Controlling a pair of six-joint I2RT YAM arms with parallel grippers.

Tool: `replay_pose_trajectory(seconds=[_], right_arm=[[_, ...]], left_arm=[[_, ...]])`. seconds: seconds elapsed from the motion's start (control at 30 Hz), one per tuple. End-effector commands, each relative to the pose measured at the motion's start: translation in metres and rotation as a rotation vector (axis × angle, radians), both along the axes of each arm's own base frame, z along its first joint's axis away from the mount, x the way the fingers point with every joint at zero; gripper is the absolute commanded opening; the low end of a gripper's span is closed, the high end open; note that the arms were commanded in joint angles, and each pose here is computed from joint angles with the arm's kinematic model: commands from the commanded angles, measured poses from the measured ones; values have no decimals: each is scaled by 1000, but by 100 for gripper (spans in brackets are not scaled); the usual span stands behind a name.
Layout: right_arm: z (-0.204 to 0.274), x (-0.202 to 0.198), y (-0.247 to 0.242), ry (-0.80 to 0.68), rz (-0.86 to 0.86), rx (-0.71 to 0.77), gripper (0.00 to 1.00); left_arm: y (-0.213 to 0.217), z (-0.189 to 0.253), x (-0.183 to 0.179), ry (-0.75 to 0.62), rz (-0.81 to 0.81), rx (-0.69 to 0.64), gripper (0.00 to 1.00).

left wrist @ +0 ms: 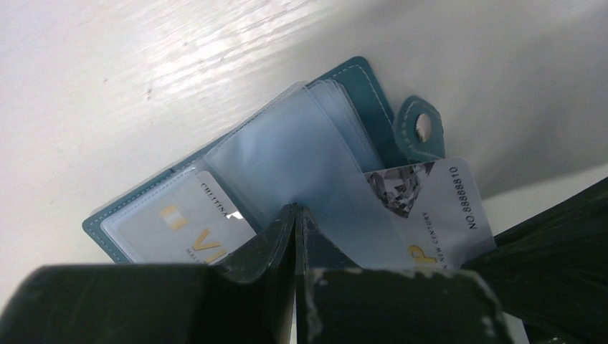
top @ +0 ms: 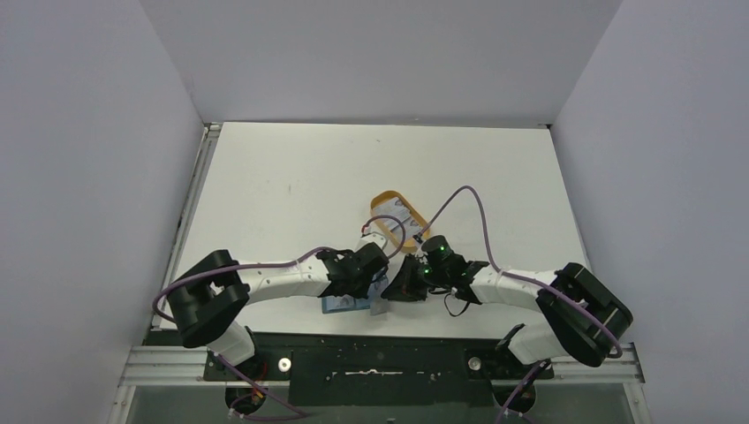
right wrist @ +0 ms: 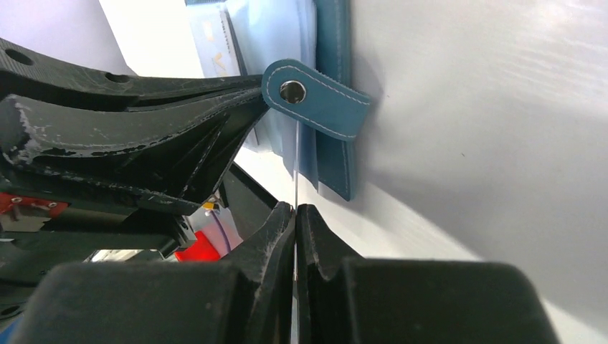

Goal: Put the credit cards into the card holder
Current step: Turn over the card slot in the card holder.

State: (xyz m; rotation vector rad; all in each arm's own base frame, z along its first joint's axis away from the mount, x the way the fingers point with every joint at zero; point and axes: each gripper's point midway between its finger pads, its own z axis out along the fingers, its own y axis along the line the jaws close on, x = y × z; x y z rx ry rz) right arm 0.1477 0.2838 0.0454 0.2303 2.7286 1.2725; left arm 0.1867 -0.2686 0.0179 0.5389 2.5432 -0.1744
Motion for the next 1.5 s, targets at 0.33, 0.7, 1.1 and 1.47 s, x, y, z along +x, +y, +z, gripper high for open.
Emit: replay_pose_trajectory(seconds=[0.33, 0.7, 1.1, 1.47], right_arm=[[25, 17, 36, -106, 49, 84, 0], [36, 11, 61, -187, 160, 33, 0], [17, 11, 81, -172, 233, -47, 0], [20, 4, 88, -189, 312, -81, 0]], left_arm=[[14, 79, 3, -56, 19, -71, 49], [72, 80, -5, -47, 289, -195, 61], [82, 66, -5, -4, 390, -348, 71], [101, 24, 1, 54, 488, -239, 66]])
